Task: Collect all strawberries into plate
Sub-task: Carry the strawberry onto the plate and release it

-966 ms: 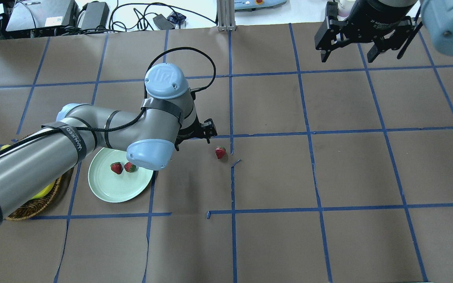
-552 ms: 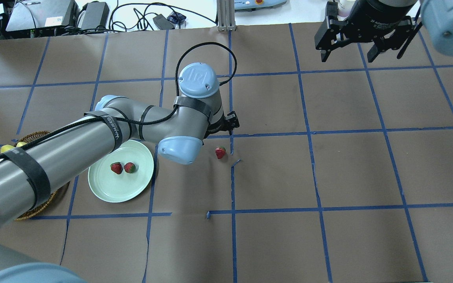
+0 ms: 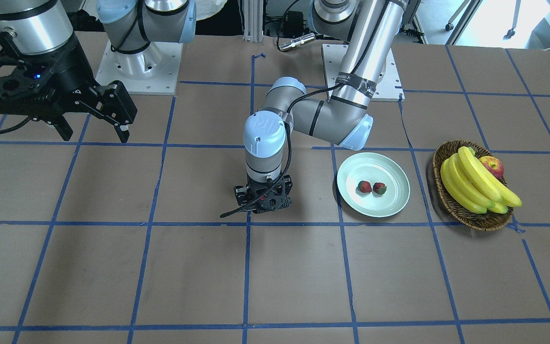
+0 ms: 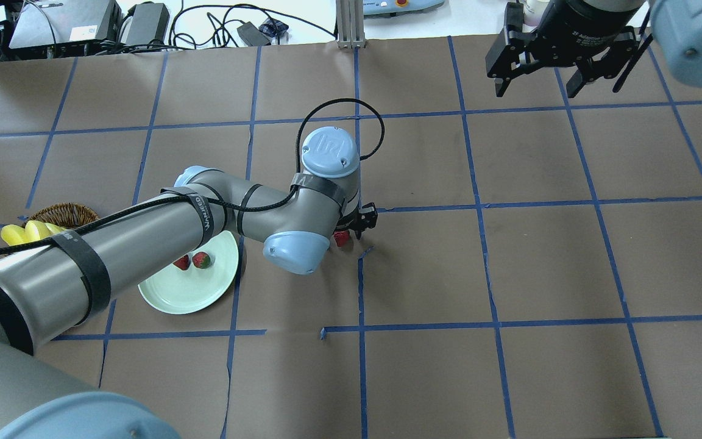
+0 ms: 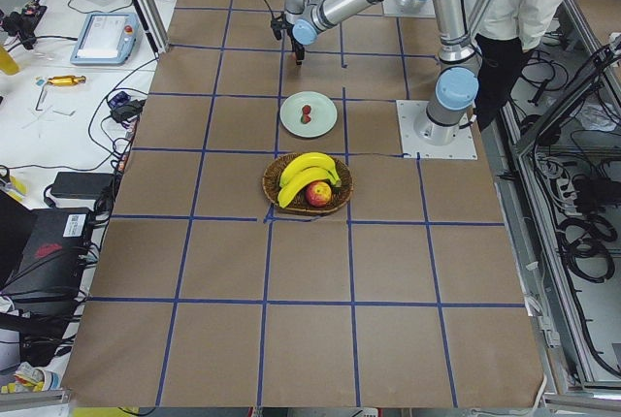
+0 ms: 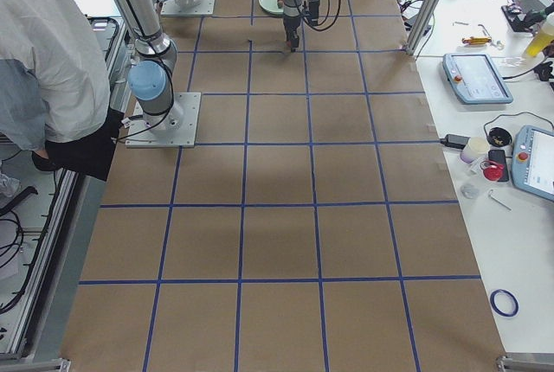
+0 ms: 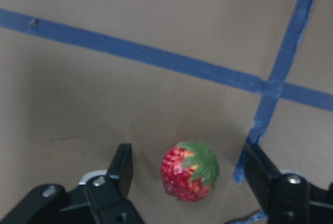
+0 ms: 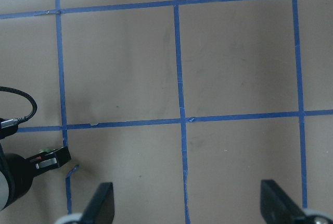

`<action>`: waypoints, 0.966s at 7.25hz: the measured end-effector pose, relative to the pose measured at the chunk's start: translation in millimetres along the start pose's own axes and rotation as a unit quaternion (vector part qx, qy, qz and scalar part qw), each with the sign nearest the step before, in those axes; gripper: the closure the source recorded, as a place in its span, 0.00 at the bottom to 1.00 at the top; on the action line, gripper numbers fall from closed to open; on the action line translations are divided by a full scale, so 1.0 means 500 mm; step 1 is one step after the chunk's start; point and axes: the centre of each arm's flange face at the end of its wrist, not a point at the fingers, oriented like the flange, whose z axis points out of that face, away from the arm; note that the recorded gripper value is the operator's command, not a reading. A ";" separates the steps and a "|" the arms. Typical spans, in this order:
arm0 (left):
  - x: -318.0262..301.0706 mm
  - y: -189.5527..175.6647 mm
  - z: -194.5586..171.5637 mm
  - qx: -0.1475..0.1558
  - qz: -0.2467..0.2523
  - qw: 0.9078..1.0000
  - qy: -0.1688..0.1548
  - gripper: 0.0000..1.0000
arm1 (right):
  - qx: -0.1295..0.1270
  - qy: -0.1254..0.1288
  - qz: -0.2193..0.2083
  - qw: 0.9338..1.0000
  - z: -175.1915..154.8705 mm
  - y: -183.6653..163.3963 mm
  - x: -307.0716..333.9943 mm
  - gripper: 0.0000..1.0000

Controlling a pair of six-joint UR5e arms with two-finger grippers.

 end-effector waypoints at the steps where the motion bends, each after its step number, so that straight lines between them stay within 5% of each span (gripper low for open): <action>1: 0.003 -0.006 -0.019 0.008 0.019 1.000 0.004 1.00 | 0.000 0.000 0.000 1.000 0.000 0.000 0.000 0.00; 3: -0.010 -0.024 -0.055 0.012 0.043 0.999 0.001 1.00 | 0.000 0.000 0.000 1.000 0.001 -0.001 0.000 0.00; 6: -0.233 -0.106 -0.126 -0.040 0.097 0.993 -0.048 1.00 | 0.001 0.000 0.001 1.000 -0.001 -0.001 0.000 0.00; 7: -0.322 -0.110 -0.124 -0.064 0.118 0.989 -0.057 0.40 | 0.000 0.000 0.001 1.000 0.000 -0.001 0.000 0.00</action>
